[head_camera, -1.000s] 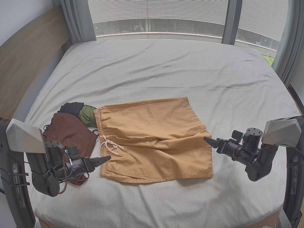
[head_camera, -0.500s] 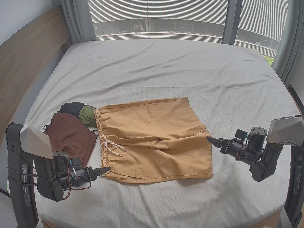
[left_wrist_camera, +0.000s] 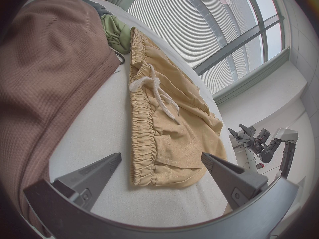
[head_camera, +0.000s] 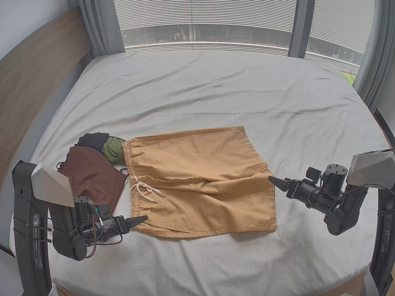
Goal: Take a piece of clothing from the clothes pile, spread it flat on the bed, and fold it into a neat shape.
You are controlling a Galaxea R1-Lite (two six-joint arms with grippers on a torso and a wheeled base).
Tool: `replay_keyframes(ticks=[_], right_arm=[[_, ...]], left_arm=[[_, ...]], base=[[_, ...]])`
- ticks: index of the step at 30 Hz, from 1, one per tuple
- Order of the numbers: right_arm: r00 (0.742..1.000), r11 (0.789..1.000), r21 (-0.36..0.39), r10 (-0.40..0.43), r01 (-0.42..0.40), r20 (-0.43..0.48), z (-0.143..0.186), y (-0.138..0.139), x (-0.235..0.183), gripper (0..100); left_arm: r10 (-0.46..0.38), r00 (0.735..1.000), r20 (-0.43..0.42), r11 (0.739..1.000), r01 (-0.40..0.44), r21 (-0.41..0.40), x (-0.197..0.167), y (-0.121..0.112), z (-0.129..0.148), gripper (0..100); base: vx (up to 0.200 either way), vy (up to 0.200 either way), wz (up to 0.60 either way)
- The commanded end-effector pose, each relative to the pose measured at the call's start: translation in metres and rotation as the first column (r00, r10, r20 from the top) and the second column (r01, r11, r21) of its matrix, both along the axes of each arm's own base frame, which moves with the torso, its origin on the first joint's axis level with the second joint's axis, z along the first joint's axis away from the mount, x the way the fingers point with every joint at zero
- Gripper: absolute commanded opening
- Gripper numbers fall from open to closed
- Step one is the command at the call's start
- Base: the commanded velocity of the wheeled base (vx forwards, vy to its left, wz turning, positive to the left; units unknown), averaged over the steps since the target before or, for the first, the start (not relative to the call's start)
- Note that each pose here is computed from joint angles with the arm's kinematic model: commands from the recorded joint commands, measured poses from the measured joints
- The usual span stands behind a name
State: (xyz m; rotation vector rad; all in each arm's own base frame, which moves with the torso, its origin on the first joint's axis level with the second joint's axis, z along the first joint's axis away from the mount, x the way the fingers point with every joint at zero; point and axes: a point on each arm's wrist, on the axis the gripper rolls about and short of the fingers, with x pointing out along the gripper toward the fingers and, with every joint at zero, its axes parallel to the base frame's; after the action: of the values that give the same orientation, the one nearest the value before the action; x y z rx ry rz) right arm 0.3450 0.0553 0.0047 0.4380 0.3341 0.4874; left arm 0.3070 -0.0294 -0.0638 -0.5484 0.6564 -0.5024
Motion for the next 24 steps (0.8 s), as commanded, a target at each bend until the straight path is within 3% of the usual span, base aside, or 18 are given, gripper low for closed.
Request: replay_keyframes(ticks=[1, 9, 10, 24], right_arm=[[1.000, 1.000, 0.000, 0.001, -0.001, 0.001, 0.0001, 0.0001, 0.0000, 100], [1.000, 1.000, 0.000, 0.001, -0.001, 0.001, 0.0001, 0.0001, 0.0000, 100], [1.000, 1.000, 0.000, -0.001, 0.001, 0.002, 0.0007, -0.0004, 0.0001, 100], [1.000, 1.000, -0.004, 0.001, -0.001, -0.023, -0.0032, -0.0011, -0.0051, 100]], left_arm=[[-0.007, 1.000, -0.002, 1.000, 0.007, -0.001, 0.0016, -0.0020, -0.0030, 100], [-0.007, 1.000, -0.002, 1.000, 0.007, 0.000, 0.0015, -0.0020, -0.0035, 100], [-0.007, 1.000, -0.002, 1.000, 0.007, 0.000, 0.0015, -0.0020, -0.0035, 0], [-0.008, 1.000, -0.003, 1.000, 0.008, 0.001, 0.0008, -0.0016, -0.0035, 0]], base=[[0.000, 0.000, 0.00], [0.000, 0.000, 0.00], [0.000, 0.000, 0.00], [0.000, 0.000, 0.00]])
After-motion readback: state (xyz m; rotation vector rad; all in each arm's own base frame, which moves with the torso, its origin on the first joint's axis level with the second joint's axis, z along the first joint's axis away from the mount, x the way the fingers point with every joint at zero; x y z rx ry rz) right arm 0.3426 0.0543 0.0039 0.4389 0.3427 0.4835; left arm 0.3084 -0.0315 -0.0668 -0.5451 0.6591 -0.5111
